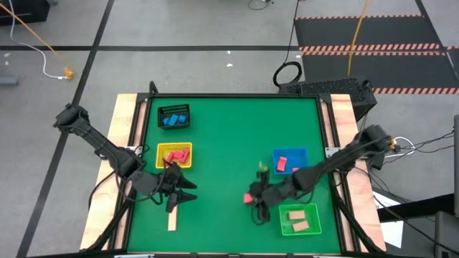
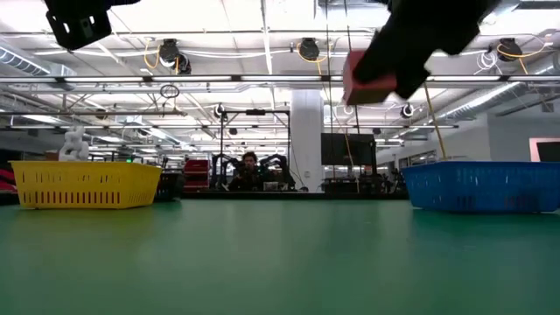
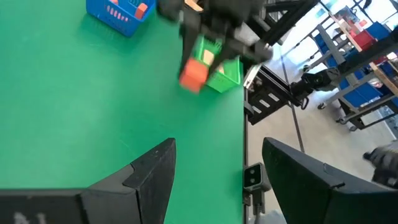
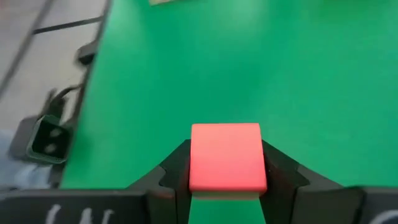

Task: Sort & place blocks by color
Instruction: Put the orange block into the blue bin, then put the brown block into the green bin

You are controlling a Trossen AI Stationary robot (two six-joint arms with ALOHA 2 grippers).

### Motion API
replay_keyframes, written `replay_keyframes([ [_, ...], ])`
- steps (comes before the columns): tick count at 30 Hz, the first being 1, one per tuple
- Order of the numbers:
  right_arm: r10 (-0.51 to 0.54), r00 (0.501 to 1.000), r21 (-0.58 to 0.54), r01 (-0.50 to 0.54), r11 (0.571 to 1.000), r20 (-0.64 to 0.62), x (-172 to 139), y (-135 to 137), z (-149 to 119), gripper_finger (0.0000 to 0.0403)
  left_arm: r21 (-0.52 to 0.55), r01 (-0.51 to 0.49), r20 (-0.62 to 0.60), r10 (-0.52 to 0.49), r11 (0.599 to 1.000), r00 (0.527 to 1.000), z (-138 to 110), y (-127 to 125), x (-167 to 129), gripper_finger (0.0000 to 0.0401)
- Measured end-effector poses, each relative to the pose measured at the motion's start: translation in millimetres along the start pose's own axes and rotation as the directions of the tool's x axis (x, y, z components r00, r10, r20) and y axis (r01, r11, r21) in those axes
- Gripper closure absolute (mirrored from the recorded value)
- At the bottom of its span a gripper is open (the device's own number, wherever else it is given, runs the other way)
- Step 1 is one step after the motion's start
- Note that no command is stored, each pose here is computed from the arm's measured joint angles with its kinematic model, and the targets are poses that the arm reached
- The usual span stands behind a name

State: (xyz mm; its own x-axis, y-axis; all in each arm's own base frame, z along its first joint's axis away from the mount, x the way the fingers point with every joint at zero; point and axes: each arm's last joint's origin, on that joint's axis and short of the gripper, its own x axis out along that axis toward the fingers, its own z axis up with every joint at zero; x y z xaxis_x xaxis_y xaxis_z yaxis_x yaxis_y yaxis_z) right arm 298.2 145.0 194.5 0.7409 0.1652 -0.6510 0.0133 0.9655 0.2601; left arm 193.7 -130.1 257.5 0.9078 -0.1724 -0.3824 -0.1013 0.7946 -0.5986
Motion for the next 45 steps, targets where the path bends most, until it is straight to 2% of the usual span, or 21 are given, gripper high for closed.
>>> replay_keyframes([
  [5, -0.164, 0.985, 0.075, 0.168, 0.983, -0.048, -52.2, -24.9, 11.9, 0.0287, 0.019, -0.022, 0.019, 0.021, 1.0, 1.0, 5.1, 4.3, 2.5, 0.0162],
  [11, -0.306, 0.929, 0.219, 0.35, 0.911, -0.21, -103.7, -54.5, 4.2, 0.0287, -0.01, -0.054, 0.048, 0.055, 0.998, 0.997, 13.1, 11.3, 6.0, 0.0162],
  [14, -0.366, 0.881, 0.285, 0.449, 0.847, -0.3, -120.6, -67.7, -2.5, 0.0287, -0.047, -0.065, 0.058, 0.068, 0.997, 0.996, 16.2, 14.1, 7.2, 0.0162],
  [17, -0.425, 0.816, 0.354, 0.56, 0.749, -0.392, -131.1, -80.7, -8.8, 0.0287, -0.12, -0.073, 0.067, 0.081, 0.99, 0.994, 18.8, 16.6, 8.3, 0.0162],
  [21, -0.479, 0.724, 0.382, 0.678, 0.628, -0.496, -137.4, -95.3, -17.5, 0.0287, -0.228, -0.067, 0.07, 0.085, 0.971, 0.994, 19.4, 17.2, 8.4, 0.0162],
  [24, -0.491, 0.687, 0.402, 0.719, 0.568, -0.536, -132.2, -105.3, -29.2, 0.0287, -0.284, -0.074, 0.053, 0.093, 0.956, 0.994, 16.7, 17.4, 8.0, 0.0162],
  [27, -0.456, 0.671, 0.426, 0.732, 0.532, -0.584, -124.3, -114.0, -44.9, 0.027, -0.334, -0.121, 0.003, 0.129, 0.935, 0.992, 9.6, 19.9, 8.2, 0.0162],
  [30, -0.417, 0.67, 0.451, 0.731, 0.512, -0.614, -116.4, -119.5, -59.6, 0.0244, -0.392, -0.176, -0.082, 0.156, 0.903, 0.984, -0.8, 22.3, 9.6, 0.0162],
  [34, -0.413, 0.679, 0.462, 0.725, 0.511, -0.607, -110.2, -123.2, -68.8, 0.0239, -0.474, -0.247, -0.183, 0.179, 0.845, 0.967, -14.6, 24.3, 15.6, 0.0162],
  [41, -0.407, 0.709, 0.43, 0.686, 0.587, -0.576, -106.7, -122.9, -67.3, 0.0241, -0.605, -0.312, -0.262, 0.187, 0.732, 0.947, -32.1, 22.3, 24.1, 0.0162],
  [45, -0.403, 0.72, 0.415, 0.67, 0.615, -0.566, -107.4, -122.6, -66.4, 0.023, -0.666, -0.388, -0.349, 0.194, 0.637, 0.917, -44.2, 22.3, 24.3, 0.0162],
])
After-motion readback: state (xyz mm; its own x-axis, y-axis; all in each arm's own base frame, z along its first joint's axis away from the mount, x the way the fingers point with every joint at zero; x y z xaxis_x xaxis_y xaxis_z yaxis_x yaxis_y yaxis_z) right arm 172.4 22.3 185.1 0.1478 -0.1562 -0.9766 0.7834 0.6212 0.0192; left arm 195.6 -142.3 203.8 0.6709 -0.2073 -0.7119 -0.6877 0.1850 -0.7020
